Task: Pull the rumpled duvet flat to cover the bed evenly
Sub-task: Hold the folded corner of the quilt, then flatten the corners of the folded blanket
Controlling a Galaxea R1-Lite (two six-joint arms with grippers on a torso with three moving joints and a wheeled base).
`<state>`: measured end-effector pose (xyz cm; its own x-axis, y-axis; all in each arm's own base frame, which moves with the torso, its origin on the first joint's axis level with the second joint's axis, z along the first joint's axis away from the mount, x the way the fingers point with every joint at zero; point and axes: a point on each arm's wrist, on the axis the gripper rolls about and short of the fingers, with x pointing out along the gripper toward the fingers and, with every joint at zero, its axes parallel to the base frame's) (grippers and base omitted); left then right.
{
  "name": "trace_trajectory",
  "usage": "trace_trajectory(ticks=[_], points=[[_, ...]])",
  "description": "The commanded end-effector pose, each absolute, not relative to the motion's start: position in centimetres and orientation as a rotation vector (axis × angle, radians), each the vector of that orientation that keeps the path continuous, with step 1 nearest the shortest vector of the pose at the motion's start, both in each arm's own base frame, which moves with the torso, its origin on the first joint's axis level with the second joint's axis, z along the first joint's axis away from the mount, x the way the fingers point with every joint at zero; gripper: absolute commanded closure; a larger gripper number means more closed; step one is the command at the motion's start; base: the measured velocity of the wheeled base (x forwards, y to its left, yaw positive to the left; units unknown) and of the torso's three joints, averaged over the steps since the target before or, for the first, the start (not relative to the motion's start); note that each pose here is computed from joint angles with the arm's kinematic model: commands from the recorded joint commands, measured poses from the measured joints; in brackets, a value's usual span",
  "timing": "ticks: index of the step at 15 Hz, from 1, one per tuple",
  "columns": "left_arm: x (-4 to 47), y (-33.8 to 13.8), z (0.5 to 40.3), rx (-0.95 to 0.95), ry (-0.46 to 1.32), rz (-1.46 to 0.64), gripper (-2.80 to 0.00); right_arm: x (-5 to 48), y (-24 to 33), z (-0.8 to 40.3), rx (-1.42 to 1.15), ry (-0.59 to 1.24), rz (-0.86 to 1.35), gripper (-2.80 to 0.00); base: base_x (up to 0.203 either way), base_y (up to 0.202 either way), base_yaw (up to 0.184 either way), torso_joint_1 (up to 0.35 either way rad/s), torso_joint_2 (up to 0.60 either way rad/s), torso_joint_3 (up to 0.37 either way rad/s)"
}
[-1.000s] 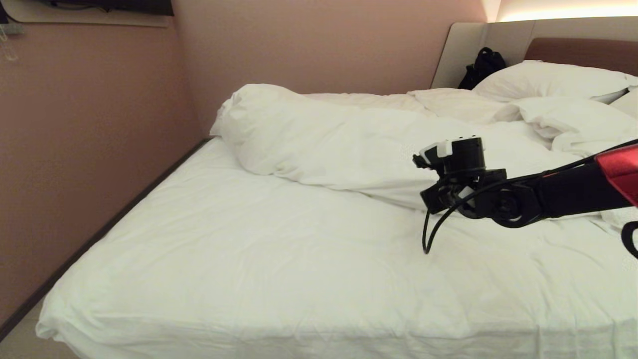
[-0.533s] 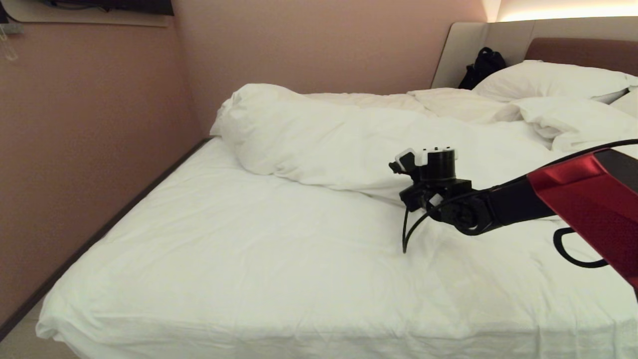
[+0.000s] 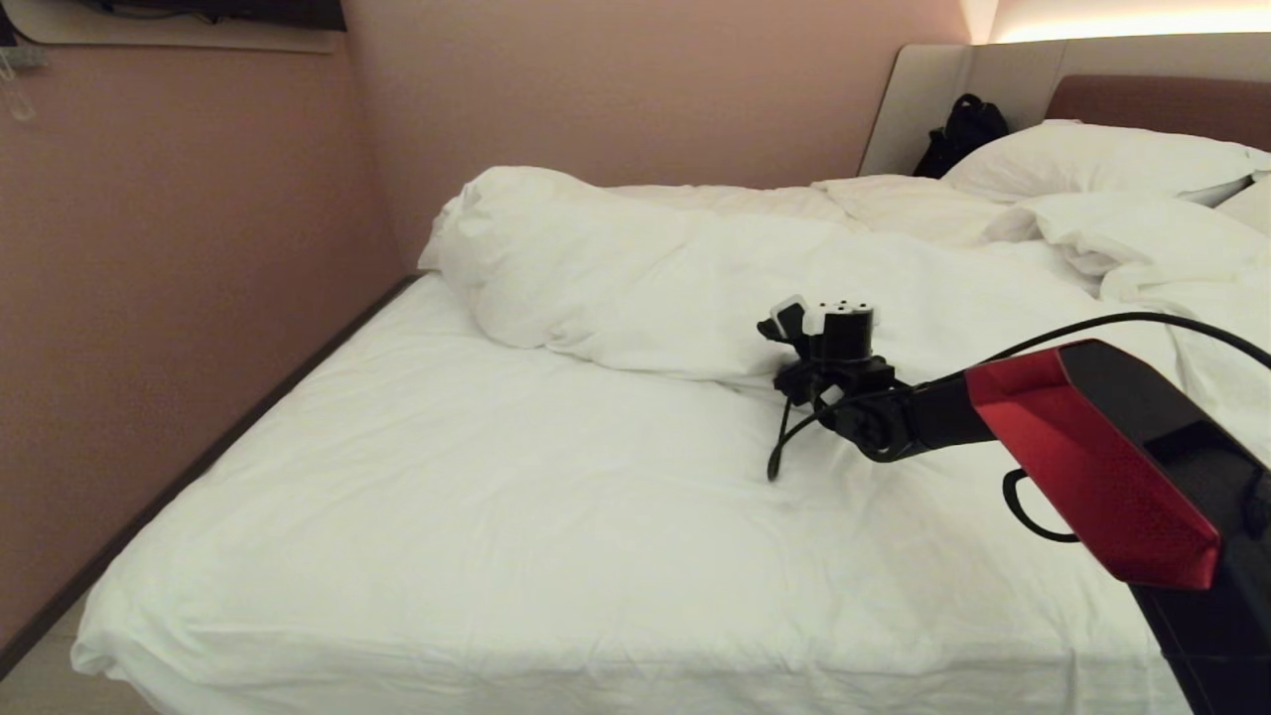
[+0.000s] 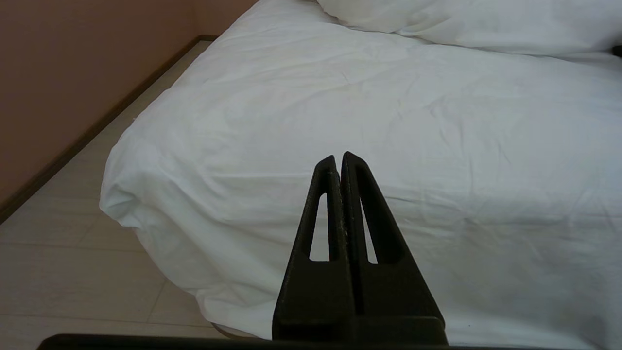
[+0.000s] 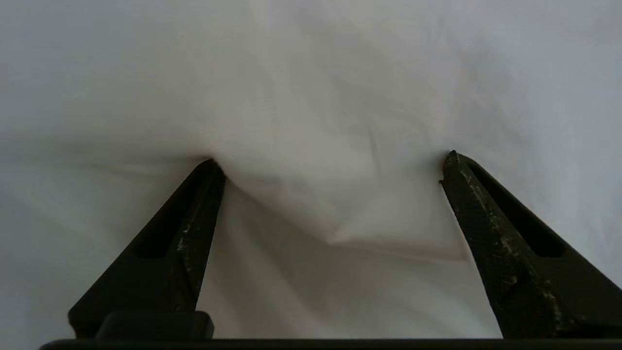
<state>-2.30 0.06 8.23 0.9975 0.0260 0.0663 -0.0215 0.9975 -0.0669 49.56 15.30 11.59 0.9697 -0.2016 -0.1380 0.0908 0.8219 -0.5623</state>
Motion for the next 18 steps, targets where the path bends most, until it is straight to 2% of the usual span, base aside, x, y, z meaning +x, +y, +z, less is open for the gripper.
trace_trajectory(ticks=[1,7,8,13,18], points=[[-2.3,0.1,8.2,-0.067,-0.068,0.024,0.0,51.2,14.5,9.1,-0.595,0.219,-0.177,-2.8,0.0,0.0,0.0,0.0,0.0,0.0],[-2.3,0.1,8.2,-0.067,-0.068,0.025,0.0,52.8,11.7,8.3,-0.579,0.222,-0.228,-2.8,0.0,0.0,0.0,0.0,0.0,0.0],[-2.3,0.1,8.2,-0.067,-0.068,0.024,0.0,52.8,11.6,8.1,-0.576,0.223,-0.23,0.0,0.0,0.0,0.0,0.0,0.0,0.0],[-2.3,0.1,8.2,-0.067,-0.068,0.025,0.0,52.7,11.5,9.0,-0.523,0.206,-0.239,0.0,0.0,0.0,0.0,0.0,0.0,0.0],[-2.3,0.1,8.2,-0.067,-0.068,0.024,0.0,51.8,11.5,12.2,-0.404,0.197,-0.224,0.0,0.0,0.0,0.0,0.0,0.0,0.0]])
